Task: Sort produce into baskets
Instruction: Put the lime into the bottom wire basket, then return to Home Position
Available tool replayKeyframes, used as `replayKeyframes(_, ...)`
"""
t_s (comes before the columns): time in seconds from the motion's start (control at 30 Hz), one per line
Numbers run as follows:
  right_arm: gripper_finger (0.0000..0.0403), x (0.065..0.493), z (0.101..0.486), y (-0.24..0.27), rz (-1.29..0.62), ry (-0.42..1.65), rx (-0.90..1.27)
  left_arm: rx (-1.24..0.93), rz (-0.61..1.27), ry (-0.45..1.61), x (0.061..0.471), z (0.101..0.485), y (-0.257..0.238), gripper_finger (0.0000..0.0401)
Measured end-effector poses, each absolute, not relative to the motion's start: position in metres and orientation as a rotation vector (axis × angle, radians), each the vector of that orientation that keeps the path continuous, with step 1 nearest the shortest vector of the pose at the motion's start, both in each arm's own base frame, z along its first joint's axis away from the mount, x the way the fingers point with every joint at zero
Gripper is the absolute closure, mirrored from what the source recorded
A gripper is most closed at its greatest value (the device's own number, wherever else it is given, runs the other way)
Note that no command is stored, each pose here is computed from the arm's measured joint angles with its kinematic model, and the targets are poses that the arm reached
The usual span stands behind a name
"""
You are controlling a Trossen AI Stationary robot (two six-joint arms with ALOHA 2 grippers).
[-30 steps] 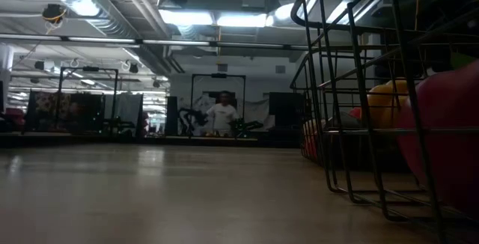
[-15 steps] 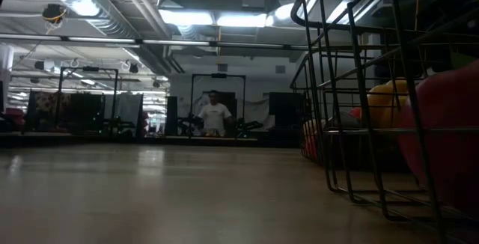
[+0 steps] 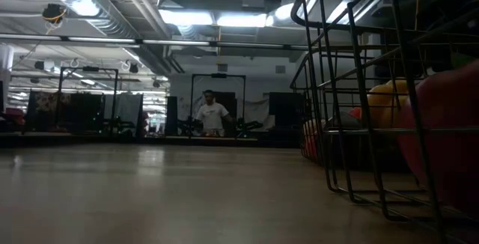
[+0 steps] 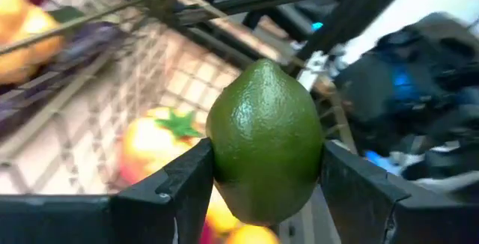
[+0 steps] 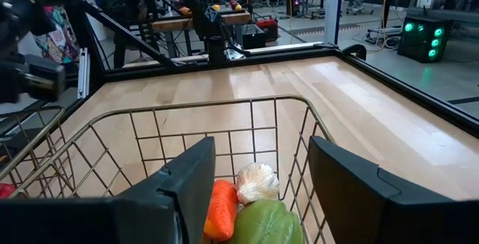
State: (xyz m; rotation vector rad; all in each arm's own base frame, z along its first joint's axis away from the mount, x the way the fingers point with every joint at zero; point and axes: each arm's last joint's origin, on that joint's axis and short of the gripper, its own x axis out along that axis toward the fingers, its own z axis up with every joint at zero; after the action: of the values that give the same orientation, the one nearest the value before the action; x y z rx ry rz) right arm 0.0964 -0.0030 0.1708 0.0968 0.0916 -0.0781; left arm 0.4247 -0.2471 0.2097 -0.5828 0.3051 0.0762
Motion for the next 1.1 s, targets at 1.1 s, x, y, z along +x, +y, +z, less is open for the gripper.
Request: replayKeyframes(1.1,0.0189,0.096,0.171,-0.003,-0.078,0.092,0.097,-0.181,0.068,0.403,0.429,0.205,-0.227,0.0095)
